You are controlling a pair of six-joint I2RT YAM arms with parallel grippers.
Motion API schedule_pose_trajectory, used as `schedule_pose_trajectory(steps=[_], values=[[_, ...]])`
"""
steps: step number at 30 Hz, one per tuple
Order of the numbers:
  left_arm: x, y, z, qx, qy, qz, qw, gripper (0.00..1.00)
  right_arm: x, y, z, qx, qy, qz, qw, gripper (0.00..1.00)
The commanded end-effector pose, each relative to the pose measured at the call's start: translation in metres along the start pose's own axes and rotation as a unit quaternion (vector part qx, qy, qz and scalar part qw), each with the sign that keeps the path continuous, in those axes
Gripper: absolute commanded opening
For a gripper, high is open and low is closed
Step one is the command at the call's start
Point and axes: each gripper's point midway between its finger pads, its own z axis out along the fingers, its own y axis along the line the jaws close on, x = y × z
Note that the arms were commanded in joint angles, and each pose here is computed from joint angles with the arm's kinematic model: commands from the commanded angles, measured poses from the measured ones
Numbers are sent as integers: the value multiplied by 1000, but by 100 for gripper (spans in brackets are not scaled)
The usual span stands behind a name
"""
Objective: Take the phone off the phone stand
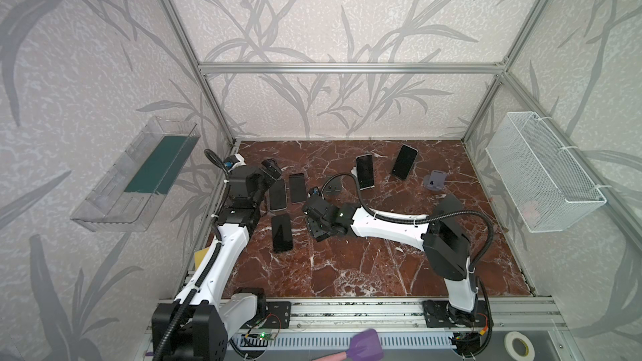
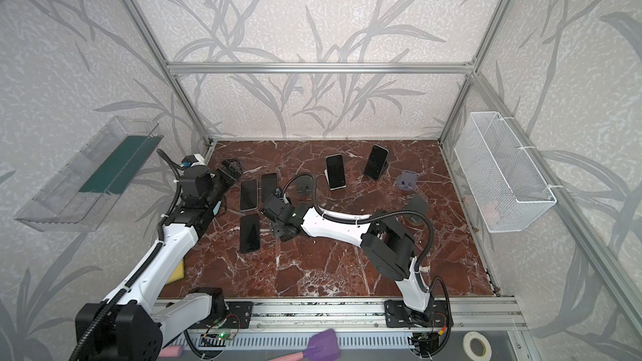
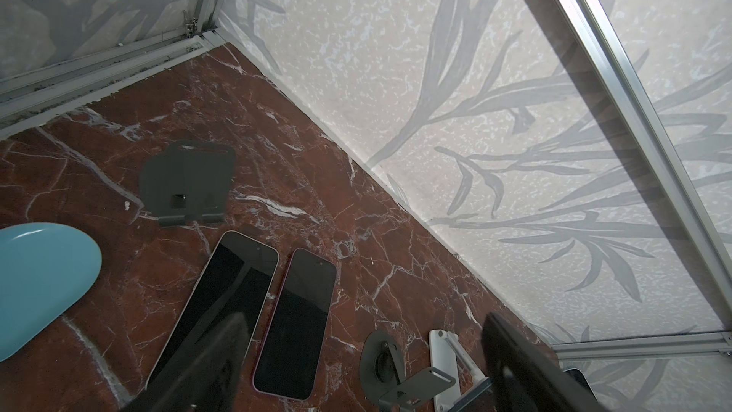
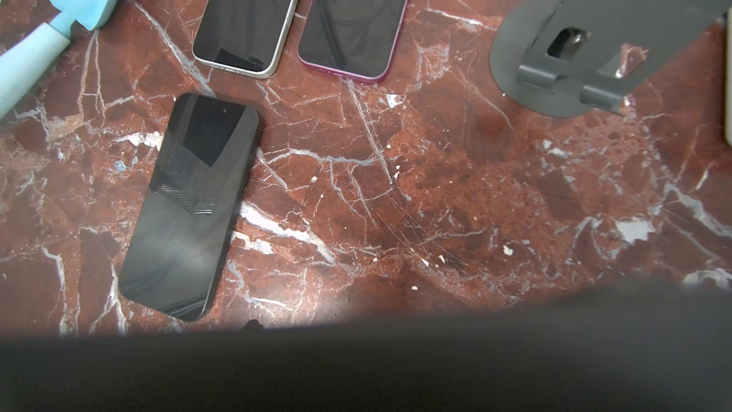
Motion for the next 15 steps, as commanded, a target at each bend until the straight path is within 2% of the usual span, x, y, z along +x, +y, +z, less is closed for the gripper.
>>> schedule_pose_trajectory(steps=[1,15], values=[[-9,-7,0,13,-11,-12,1000,92,-6,10,-4,-12,-3,17,1000,71],[-9,-5,3,15,-7,-24,1000,92,10,35,39,-18,24,27,999,71]])
